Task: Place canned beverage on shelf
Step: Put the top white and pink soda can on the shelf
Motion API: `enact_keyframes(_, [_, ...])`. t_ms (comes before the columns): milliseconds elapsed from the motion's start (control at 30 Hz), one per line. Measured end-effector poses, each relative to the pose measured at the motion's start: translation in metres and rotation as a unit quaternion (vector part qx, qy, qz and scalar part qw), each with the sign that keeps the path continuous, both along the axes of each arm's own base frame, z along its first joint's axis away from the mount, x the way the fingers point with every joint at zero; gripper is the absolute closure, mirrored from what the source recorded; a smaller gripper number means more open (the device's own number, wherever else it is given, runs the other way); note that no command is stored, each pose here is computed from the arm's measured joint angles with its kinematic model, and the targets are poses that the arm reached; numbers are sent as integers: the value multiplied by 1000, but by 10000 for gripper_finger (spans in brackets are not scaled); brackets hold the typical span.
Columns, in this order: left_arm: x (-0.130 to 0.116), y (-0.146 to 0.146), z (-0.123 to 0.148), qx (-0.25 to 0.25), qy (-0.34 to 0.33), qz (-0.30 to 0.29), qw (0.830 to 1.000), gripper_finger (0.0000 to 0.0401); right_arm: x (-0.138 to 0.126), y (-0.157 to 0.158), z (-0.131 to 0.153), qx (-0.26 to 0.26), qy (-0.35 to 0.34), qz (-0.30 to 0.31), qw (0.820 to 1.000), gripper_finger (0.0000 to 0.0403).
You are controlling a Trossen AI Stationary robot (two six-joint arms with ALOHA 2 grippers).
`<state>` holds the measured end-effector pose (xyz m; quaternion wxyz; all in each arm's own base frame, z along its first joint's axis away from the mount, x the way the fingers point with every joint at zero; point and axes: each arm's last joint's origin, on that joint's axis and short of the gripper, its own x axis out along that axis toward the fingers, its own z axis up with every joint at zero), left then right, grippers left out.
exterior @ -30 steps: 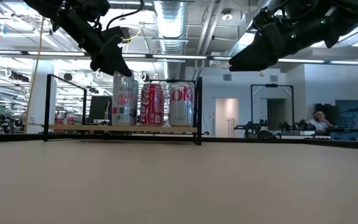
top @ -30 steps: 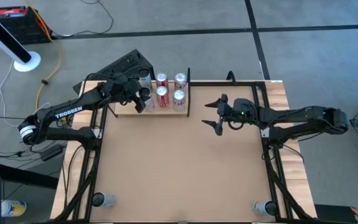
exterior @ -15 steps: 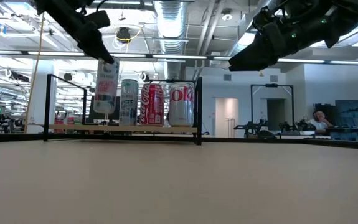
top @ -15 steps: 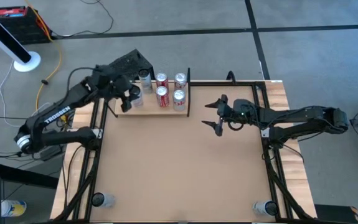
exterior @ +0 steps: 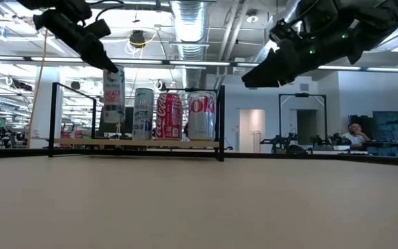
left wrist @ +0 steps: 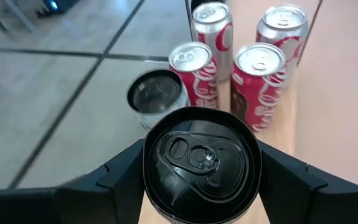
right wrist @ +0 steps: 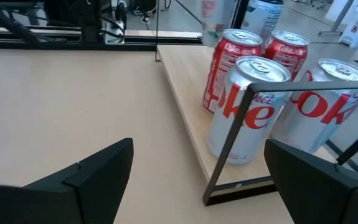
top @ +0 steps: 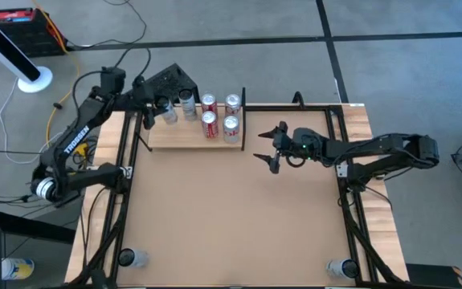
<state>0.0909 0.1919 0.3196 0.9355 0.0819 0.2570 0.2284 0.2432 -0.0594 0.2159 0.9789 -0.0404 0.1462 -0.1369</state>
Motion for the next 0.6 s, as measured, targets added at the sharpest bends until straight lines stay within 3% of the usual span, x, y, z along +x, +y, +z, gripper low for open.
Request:
enact_keyframes(167, [2,5,-8,-15,14,-13,1000,171,2,-1,0,-6,-7,1,1000,19])
enact_keyframes(367, [3,7,-9,-7,38,30,999,171,1,-2,0,-12,-2,0,1000,19])
enact_keyframes(600, [5,13,-17,-40,45,41,997,171,1,-2,0,-16,0,2,1000,19])
